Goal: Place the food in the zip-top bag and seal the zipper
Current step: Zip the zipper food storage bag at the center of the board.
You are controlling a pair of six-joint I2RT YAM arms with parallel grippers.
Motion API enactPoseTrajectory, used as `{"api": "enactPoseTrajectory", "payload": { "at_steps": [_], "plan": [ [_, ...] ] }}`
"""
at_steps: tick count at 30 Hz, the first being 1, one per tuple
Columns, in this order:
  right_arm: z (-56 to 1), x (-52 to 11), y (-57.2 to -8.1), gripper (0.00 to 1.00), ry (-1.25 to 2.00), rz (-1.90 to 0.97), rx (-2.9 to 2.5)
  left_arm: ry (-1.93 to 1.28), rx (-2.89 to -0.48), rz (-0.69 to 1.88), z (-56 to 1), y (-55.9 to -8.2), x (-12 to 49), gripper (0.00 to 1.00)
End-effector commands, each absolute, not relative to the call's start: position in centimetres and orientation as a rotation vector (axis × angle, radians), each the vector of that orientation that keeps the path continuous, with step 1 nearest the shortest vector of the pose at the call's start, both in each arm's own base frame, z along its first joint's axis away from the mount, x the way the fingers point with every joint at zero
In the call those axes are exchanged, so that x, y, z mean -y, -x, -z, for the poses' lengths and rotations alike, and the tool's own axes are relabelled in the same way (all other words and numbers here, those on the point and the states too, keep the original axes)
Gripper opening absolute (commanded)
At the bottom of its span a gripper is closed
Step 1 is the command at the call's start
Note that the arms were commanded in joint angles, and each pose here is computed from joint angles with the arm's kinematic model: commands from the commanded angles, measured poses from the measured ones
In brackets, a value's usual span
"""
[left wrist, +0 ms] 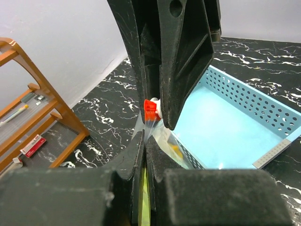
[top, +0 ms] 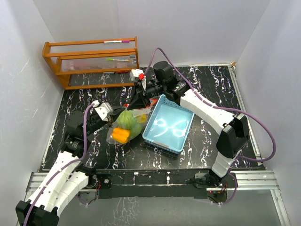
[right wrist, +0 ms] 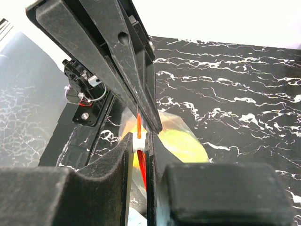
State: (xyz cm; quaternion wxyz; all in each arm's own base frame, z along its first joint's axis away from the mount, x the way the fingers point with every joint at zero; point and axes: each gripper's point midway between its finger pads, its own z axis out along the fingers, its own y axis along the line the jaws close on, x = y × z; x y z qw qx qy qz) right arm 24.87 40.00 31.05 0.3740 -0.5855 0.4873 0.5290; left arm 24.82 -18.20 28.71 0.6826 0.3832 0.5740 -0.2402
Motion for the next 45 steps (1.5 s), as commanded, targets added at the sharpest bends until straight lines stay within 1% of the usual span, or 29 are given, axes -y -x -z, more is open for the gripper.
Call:
{"api": "enactPoseTrajectory", "payload": {
  "at_steps": [1, 13, 26, 34, 45],
  "plan": [
    [-32.0, -37.6, -25.8, 0.09, 1.467, -1.281, -1.273, -0.782, -1.211, 0.408, -31.7, -25.6, 16.4, 0.00],
    [-29.7, -37.3, -26.9, 0.09, 1.443, -1.267, -1.365, -0.725, -1.189, 0.376, -32.7, -25.8, 15.6, 0.00],
    [-25.9, -35.1, -29.9, 0.09, 1.315, -1.083, -1.594, -0.550, -1.213, 0.225, -35.4, -27.6, 12.4, 0.00],
    [-23.3, -33.5, -30.5, 0.09, 1.261, -1.010, -1.709, -0.451, -1.239, 0.111, -36.6, -28.8, 10.2, 0.00],
    [-22.6, -31.1, -31.0, 0.09, 1.180, -0.904, -1.784, -0.405, -1.246, 0.064, -37.6, -29.8, 9.3, 0.00]
  ]
}}
